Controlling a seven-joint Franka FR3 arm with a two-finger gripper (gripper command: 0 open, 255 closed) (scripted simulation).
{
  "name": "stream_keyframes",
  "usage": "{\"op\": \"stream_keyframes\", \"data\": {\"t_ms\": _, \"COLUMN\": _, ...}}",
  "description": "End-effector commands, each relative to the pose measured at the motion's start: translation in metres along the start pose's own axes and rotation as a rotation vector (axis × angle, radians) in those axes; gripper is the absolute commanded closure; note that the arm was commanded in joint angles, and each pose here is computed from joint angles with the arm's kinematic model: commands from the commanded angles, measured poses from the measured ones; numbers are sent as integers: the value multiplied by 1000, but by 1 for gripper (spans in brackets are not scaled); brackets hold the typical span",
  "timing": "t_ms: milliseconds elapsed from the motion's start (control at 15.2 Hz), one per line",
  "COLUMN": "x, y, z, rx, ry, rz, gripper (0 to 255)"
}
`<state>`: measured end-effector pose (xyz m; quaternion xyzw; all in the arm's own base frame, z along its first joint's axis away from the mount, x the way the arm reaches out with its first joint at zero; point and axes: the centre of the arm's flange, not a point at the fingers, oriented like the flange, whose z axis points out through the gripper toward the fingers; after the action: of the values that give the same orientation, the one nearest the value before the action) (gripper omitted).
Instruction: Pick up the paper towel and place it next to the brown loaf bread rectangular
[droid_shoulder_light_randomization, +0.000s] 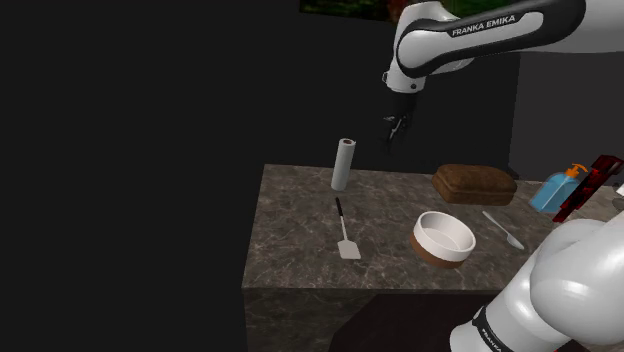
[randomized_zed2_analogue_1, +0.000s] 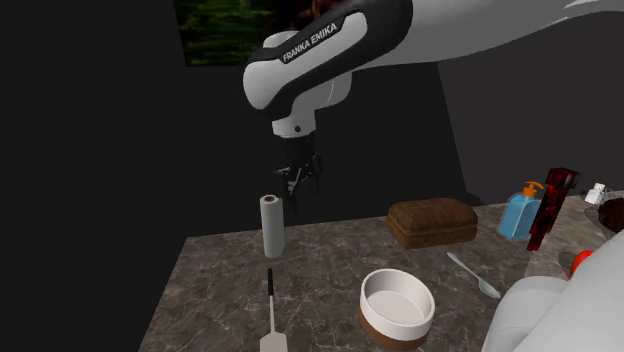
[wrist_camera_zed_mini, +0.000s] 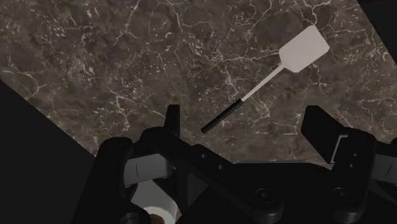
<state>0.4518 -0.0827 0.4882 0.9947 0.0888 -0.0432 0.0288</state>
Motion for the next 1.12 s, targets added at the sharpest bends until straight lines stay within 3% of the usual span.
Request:
{"op": "stream_keyframes", "data": {"t_ms": 0, "x": 23, "y": 12, "z": 4, "rx": 0, "ry": 11, "rz": -25, "gripper": 0}}
{"op": "stream_keyframes", "data": {"t_ms": 1056, "x": 204, "y": 83, "z": 53, "rx": 8, "ry": 90, "rz": -218, "gripper": 0}}
